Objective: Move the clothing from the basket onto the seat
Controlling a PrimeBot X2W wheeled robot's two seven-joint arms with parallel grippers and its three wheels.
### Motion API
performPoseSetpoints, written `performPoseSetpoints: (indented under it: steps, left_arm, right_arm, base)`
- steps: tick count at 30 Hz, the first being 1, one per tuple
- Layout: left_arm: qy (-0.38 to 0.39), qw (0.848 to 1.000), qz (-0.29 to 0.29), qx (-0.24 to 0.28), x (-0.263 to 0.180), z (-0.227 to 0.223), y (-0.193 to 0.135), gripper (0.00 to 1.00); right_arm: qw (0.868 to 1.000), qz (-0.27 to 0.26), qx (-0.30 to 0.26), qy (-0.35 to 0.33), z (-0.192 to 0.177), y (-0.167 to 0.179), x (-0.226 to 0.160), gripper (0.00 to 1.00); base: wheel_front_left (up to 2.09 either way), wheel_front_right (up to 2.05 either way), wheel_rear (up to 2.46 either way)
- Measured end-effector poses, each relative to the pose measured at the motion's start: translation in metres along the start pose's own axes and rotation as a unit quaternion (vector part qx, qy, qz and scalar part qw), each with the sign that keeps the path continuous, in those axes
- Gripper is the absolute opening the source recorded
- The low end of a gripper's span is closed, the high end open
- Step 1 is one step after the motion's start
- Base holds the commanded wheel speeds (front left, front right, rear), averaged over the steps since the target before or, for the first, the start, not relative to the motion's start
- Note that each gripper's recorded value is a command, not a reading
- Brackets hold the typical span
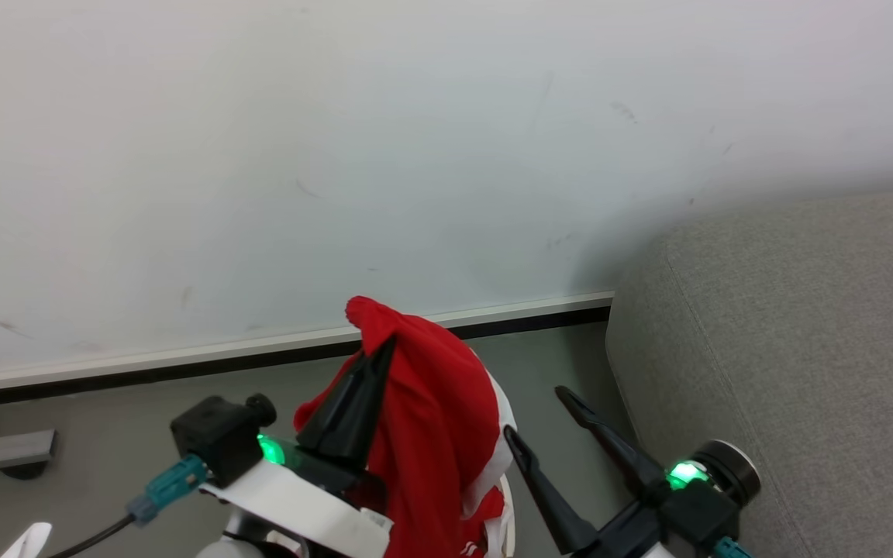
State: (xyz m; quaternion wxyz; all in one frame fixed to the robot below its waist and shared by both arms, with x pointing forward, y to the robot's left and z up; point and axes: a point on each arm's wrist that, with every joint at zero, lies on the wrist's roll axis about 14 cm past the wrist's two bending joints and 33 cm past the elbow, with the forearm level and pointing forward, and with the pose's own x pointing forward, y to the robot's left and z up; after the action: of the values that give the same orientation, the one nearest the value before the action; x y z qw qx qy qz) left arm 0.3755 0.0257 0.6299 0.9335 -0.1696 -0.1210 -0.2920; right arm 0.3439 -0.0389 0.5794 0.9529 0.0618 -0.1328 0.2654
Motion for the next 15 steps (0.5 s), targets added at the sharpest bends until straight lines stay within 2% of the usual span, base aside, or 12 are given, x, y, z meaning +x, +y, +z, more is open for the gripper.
performPoseSetpoints:
  steps: [9, 15]
  left_arm:
    - [0.02, 0.999, -0.046, -0.016, 0.001, -0.007, -0.033, 0.0]
    - [0.037, 0.997, -0.069, -0.026, -0.003, -0.015, -0.051, 0.0]
  right_arm:
    - [0.996, 0.083, -0.024, 0.013, -0.002, 0.031, 0.018, 1.0]
    - [0.993, 0.099, -0.036, 0.05, -0.025, 0.037, 0.023, 1.0]
  base:
    - [0.0, 0.0, 0.0]
    - [0.0, 0.0, 0.0]
